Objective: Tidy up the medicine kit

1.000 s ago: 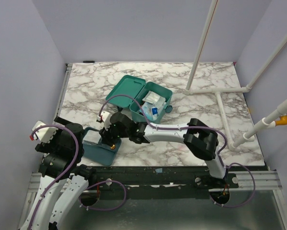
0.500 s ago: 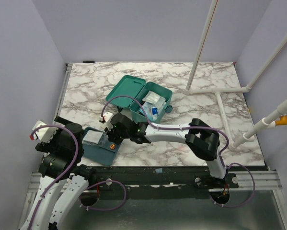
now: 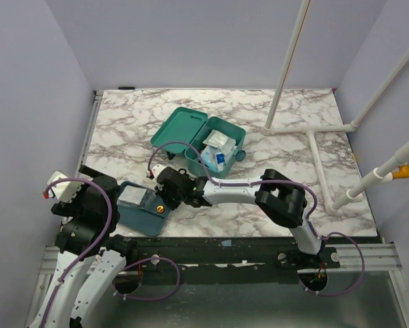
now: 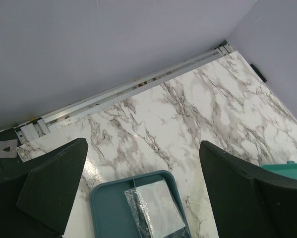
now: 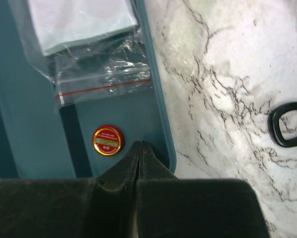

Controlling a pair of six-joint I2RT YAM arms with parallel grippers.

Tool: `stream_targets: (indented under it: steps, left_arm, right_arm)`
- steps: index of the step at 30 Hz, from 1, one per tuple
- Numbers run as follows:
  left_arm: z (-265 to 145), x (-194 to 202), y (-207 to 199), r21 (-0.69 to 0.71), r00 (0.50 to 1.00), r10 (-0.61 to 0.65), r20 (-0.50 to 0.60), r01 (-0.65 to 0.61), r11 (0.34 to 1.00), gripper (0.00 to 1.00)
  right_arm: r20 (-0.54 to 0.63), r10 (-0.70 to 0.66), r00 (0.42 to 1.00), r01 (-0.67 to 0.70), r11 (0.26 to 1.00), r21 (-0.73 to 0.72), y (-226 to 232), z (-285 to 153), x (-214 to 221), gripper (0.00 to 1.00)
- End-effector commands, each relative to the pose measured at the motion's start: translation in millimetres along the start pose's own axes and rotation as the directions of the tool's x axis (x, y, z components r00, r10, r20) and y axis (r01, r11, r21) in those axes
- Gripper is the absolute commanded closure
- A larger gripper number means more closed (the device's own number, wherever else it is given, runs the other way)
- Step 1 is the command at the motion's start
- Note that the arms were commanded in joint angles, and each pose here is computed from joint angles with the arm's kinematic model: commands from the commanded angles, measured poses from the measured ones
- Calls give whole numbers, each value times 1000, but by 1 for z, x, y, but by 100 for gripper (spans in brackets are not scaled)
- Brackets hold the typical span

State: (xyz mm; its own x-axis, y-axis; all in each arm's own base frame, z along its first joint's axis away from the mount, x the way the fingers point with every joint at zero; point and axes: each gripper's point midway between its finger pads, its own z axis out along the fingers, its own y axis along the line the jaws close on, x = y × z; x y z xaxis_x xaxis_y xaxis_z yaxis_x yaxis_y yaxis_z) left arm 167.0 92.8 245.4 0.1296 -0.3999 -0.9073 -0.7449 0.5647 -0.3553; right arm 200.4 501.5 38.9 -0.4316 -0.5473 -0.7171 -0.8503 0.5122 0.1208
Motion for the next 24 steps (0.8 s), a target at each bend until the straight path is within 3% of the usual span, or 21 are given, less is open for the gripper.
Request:
stream_targets:
  steps: [1, 14, 24]
  left_arm:
    - [0, 2, 0, 11, 1000, -2, -4, 2, 1000, 1]
    - [0, 4, -3, 21, 1000, 5, -13, -4, 1000, 1]
    - [0, 6, -6, 33, 1000, 12, -23, -11, 999, 2]
  right_arm:
    - [-41, 27, 999, -21, 992, 122, -17, 7, 14, 99]
    - [-42, 94, 995, -75, 939, 337, -57, -17, 37, 99]
    - [-48, 214, 976, -188, 929, 318, -53, -59, 71, 99]
